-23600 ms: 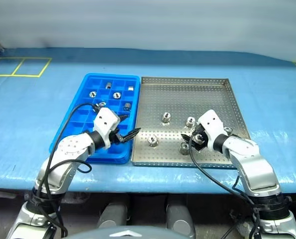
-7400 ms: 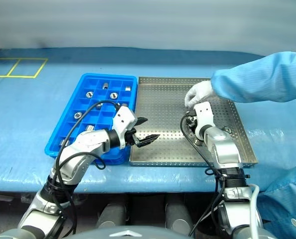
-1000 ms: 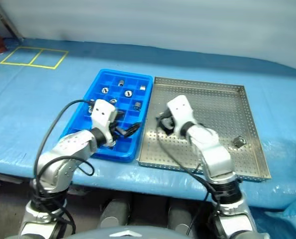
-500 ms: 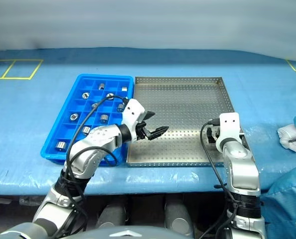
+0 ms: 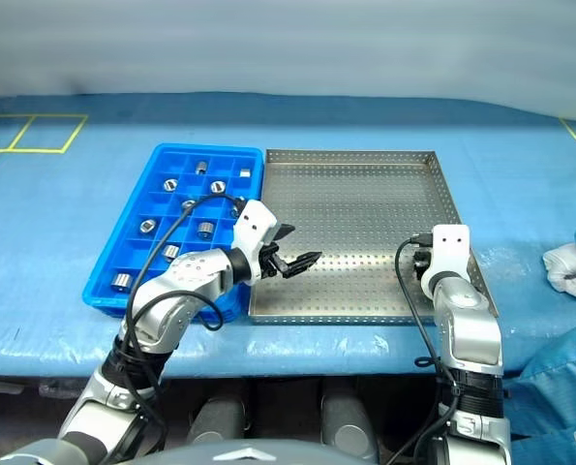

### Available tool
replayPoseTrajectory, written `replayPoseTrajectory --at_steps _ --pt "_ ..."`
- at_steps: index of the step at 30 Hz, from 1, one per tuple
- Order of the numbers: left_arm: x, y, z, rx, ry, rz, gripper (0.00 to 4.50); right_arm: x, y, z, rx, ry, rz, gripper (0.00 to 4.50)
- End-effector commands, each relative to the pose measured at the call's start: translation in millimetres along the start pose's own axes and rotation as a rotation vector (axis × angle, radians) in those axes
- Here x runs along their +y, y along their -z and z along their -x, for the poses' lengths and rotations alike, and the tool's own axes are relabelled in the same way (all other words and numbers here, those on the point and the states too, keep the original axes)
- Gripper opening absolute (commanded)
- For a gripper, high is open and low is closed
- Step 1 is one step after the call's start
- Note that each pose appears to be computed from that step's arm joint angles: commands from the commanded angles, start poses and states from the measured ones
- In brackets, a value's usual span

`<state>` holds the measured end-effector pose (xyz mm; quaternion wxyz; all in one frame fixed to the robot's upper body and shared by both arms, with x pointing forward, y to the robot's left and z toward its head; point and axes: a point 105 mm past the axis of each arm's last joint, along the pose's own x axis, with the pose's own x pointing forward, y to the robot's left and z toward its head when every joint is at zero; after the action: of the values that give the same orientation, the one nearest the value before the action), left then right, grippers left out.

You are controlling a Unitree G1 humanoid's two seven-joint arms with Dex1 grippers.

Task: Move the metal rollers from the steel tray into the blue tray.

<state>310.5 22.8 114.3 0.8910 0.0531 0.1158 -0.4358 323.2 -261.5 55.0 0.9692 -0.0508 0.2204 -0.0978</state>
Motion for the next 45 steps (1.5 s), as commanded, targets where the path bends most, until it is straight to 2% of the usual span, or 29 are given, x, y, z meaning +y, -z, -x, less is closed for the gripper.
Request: replayPoseTrajectory --at_steps 1,5,9,16,23,27,30,34,40,45 --pt "-6.3 -12.6 4.0 -0.040 0.021 -0.039 4.24 1.0 -13.5 1.6 -0.048 -0.006 0.002 2.06" --pt "3.1 -15.3 7.2 -0.053 -0.024 -0.037 4.24 25.4 -35.2 10.0 -0.131 -0.131 0.014 2.06" --pt "32.2 -17.2 22.3 -0.046 -0.179 -0.038 4.24 76.1 -68.3 34.5 -0.271 -0.389 0.119 2.06" --pt "80.7 -11.1 77.7 0.020 -0.486 -0.060 4.24 152.2 -93.4 68.9 -0.374 -0.731 0.263 2.06" --pt "99.4 11.6 114.2 0.109 -0.676 -0.028 4.24 214.3 -114.2 68.5 -0.462 -0.872 0.283 2.06" --pt "96.6 19.9 122.6 0.136 -0.702 -0.017 4.24 243.1 -111.6 76.3 -0.462 -0.963 0.316 2.06" --pt "95.7 24.4 128.8 0.152 -0.718 -0.009 4.24 260.9 -96.0 91.3 -0.431 -1.058 0.344 2.06" --pt "93.6 25.7 128.4 0.155 -0.712 -0.006 4.24 266.6 -76.5 95.4 -0.377 -1.097 0.354 2.06" --pt "89.6 24.2 119.4 0.145 -0.686 0.002 4.24 265.7 -65.8 88.5 -0.324 -1.085 0.325 2.06" --pt "86.5 22.6 114.7 0.140 -0.665 -0.002 4.24 264.6 -71.5 88.9 -0.359 -1.065 0.318 3.58"
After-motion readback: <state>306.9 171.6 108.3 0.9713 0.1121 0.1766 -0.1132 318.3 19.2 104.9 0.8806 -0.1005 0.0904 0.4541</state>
